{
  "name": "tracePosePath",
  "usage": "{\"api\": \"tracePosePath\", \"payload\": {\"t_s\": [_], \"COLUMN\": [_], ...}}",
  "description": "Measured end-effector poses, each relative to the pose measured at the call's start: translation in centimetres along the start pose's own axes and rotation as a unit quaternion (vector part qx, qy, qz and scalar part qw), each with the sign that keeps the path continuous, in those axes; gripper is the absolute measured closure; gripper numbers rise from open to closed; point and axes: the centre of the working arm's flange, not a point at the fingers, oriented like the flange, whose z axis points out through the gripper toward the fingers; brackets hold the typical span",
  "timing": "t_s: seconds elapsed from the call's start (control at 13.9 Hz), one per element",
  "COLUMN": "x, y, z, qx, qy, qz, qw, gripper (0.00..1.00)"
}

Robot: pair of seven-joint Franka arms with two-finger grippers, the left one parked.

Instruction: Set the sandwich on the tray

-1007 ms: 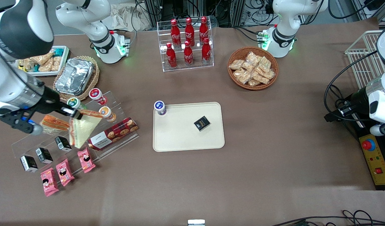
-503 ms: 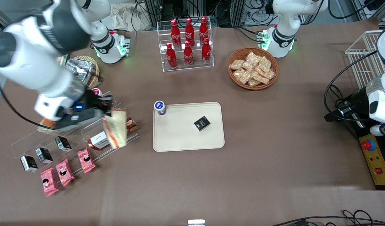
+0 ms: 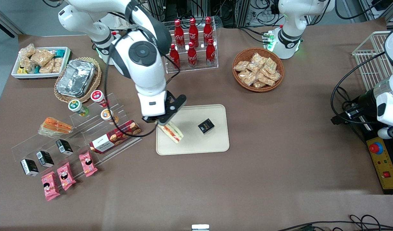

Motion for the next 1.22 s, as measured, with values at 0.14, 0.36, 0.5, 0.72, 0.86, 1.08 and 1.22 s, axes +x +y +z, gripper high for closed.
{"api": "tracePosePath", "payload": {"t_s": [0.14, 0.36, 0.5, 0.72, 0.86, 1.08, 1.22], "x": [0.9, 2.0, 2.2, 2.0, 2.1, 2.4, 2.4], "y": [0.6, 0.4, -0.4, -1.7, -2.1, -3.0, -3.2], "z": [2.9, 9.5, 14.1, 18.4, 18.9, 18.7, 18.7], "qx": [-0.005, -0.008, -0.01, -0.006, -0.005, -0.005, 0.001], "qy": [0.011, 0.024, 0.032, 0.032, 0.031, 0.032, 0.035], "qz": [-0.046, -0.096, -0.134, -0.16, -0.163, -0.17, -0.164], "qw": [0.9989, 0.9951, 0.9904, 0.9866, 0.9861, 0.985, 0.9859], "gripper": [0.86, 0.86, 0.86, 0.86, 0.86, 0.7, 0.5]}}
